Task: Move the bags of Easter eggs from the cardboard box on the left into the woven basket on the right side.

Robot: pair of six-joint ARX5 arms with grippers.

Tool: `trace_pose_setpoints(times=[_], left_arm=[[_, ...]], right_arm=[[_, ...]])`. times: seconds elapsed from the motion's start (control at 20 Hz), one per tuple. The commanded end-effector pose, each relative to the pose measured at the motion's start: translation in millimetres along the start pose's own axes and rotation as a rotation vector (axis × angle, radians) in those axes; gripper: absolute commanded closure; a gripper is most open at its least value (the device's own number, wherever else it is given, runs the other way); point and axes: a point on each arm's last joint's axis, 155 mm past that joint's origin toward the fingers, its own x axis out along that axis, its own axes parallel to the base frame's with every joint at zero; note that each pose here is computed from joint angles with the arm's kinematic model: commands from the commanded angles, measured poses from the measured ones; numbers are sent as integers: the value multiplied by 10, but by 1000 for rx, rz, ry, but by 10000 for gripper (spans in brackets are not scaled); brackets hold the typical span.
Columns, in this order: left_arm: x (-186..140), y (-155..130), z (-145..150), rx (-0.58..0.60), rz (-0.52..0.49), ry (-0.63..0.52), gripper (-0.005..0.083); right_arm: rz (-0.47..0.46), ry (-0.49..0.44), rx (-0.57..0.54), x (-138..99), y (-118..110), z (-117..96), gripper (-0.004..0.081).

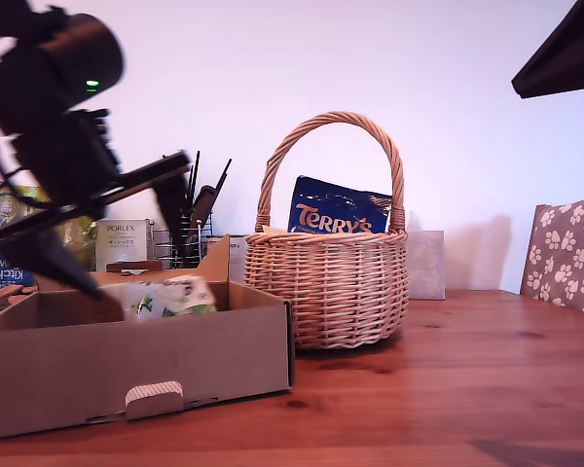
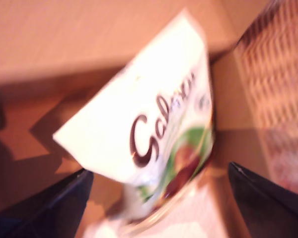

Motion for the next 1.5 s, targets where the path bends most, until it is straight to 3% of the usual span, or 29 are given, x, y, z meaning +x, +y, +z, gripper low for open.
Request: trace_pose_setpoints(times=[0.0,0.25,0.65,0.75,0.85,0.95,1.0,1.25,1.45], left_arm=[[185,126,-152,-3,47,50,-7],[393,191,-206,-6,78,84,-7],[431,42,-13,0,29,-1,20],[429,46,-13,2,32,-2,206],[431,36,-3,2,27,-6,524],[430,5,25,3,15,-16,734],[430,-14,33,3,6,-19,773],[365,-267,22,41,-106,19,778],[71,-576,126,107,-217,13,778]], right_arm=[[6,-17,-6,-10,16,58,783],[5,-23,-9,-10,15,73,783],[5,-23,-9,-10,14,73,783],[5,-23,-9,-10,14,74,783],[5,-23,-9,-10,14,74,783],[5,-23,-9,-10,14,73,783],[5,-23,-9,-10,14,73,783],[5,-23,-8,-10,14,74,783],[5,-23,-8,-10,14,73,783]])
